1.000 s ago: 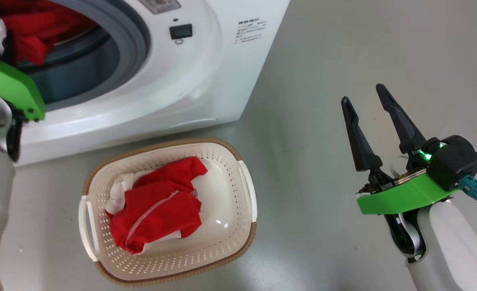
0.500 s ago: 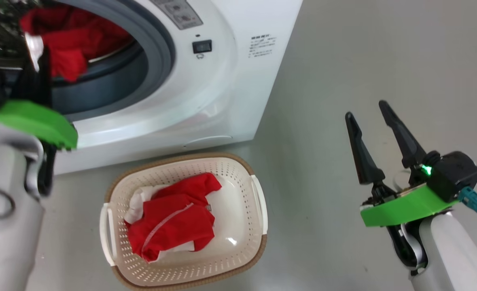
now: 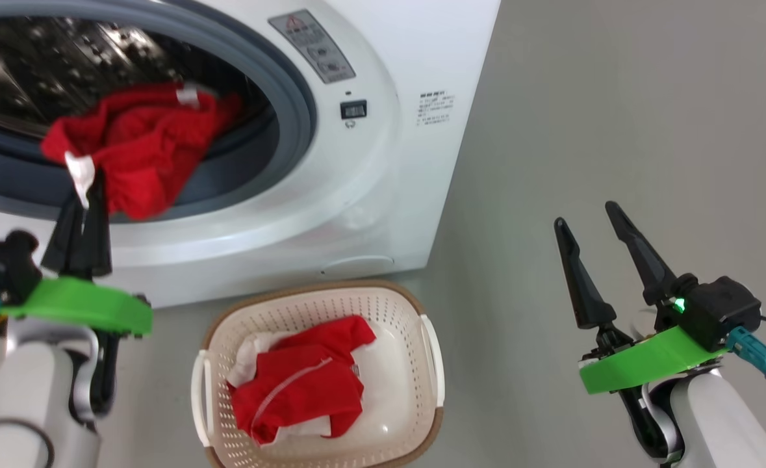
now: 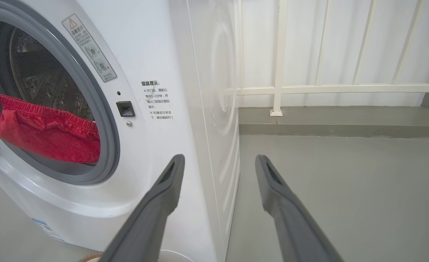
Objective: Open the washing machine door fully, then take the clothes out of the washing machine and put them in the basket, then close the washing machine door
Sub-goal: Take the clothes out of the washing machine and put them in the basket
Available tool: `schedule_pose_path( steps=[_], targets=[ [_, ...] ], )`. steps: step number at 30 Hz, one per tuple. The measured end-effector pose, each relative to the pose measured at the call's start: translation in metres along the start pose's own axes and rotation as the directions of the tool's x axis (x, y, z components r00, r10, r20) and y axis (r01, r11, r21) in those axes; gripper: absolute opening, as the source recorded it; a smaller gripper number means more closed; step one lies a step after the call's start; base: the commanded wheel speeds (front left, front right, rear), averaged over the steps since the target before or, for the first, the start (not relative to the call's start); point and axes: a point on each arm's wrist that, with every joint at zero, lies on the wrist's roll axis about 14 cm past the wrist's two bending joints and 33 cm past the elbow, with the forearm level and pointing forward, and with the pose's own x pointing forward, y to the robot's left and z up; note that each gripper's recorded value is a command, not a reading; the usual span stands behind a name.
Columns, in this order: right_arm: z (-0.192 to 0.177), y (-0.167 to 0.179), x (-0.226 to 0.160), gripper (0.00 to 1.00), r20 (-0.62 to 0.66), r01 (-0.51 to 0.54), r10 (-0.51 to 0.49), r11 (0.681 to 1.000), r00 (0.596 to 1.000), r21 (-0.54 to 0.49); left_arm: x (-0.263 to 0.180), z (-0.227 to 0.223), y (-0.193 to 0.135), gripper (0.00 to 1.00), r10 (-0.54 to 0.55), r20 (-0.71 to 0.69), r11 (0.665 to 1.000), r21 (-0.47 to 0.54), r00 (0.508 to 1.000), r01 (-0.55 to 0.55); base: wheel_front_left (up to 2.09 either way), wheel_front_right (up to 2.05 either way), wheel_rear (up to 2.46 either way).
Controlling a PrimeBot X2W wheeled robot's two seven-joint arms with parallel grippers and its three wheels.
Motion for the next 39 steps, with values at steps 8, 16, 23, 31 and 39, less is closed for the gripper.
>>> schedule_pose_path(
  steps=[8,16,23,31,39],
  targets=[
    [0.014,0.010,-0.012,1.00,0.031,-0.011,0.011,1.000,0.999,0.007,-0.039,0.026,0.004,0.00,0.015,0.072,1.000,0.016,0.997,-0.016,0.00,0.00,0.00],
    [0.020,0.012,-0.023,1.00,0.043,-0.009,0.009,1.000,0.999,0.008,-0.066,0.054,-0.004,0.00,0.010,0.158,1.000,0.026,0.987,-0.015,0.00,0.00,0.00],
    [0.018,0.011,-0.026,1.00,0.037,-0.002,0.002,1.000,0.999,0.012,-0.082,0.062,-0.015,0.00,0.012,0.189,1.000,0.009,0.982,-0.014,0.00,0.00,0.00],
    [0.007,0.008,-0.021,1.00,0.011,0.005,-0.005,1.000,1.000,0.018,-0.089,0.020,-0.025,0.00,0.018,0.073,0.998,-0.054,0.997,-0.014,0.00,0.00,0.00],
    [-0.008,0.006,-0.004,1.00,-0.018,-0.001,0.001,1.000,1.000,0.025,-0.084,-0.059,-0.047,0.00,-0.032,-0.148,0.995,-0.095,0.988,0.018,0.00,0.00,0.00]
  ],
)
